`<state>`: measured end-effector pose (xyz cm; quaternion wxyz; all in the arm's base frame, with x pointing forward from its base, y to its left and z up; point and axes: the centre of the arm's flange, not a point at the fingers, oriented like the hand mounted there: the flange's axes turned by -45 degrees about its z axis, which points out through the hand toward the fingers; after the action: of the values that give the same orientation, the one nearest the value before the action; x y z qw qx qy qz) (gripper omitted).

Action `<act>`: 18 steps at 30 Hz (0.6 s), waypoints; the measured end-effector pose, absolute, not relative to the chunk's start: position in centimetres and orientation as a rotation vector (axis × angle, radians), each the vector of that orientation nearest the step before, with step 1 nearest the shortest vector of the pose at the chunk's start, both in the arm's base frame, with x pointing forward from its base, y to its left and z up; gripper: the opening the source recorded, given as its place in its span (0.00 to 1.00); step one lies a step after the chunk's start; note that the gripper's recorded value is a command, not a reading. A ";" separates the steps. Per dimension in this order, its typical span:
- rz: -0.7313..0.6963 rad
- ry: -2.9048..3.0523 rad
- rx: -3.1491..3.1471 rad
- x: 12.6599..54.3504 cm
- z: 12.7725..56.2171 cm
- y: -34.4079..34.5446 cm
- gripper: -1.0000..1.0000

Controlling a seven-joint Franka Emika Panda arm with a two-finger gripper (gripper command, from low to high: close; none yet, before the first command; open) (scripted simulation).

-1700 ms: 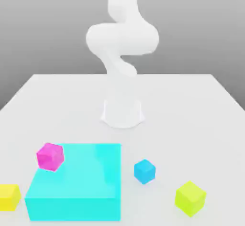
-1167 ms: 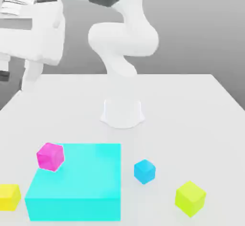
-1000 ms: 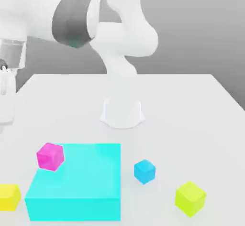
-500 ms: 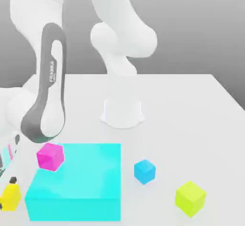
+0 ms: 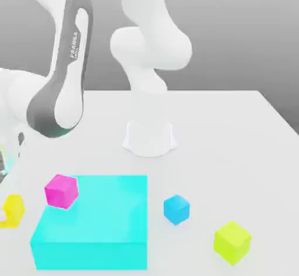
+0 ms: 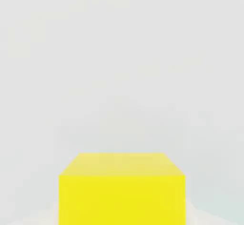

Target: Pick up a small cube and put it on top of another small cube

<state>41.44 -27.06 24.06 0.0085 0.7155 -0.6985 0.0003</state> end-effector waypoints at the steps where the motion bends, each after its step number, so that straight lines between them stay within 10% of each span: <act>1: 0.001 -2.174 2.243 41.1 24.9 -26.4 0.00; 11: 0.002 -2.104 2.330 37.0 32.0 -19.8 0.00; 15: 0.002 -2.099 2.337 36.7 28.1 -19.3 0.00; 16: 0.002 -2.099 2.338 36.6 26.9 -19.2 1.00; 18: 0.002 -2.099 2.338 36.6 26.9 -19.2 1.00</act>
<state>36.63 -19.24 26.87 -0.0003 0.7441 -0.6680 0.0006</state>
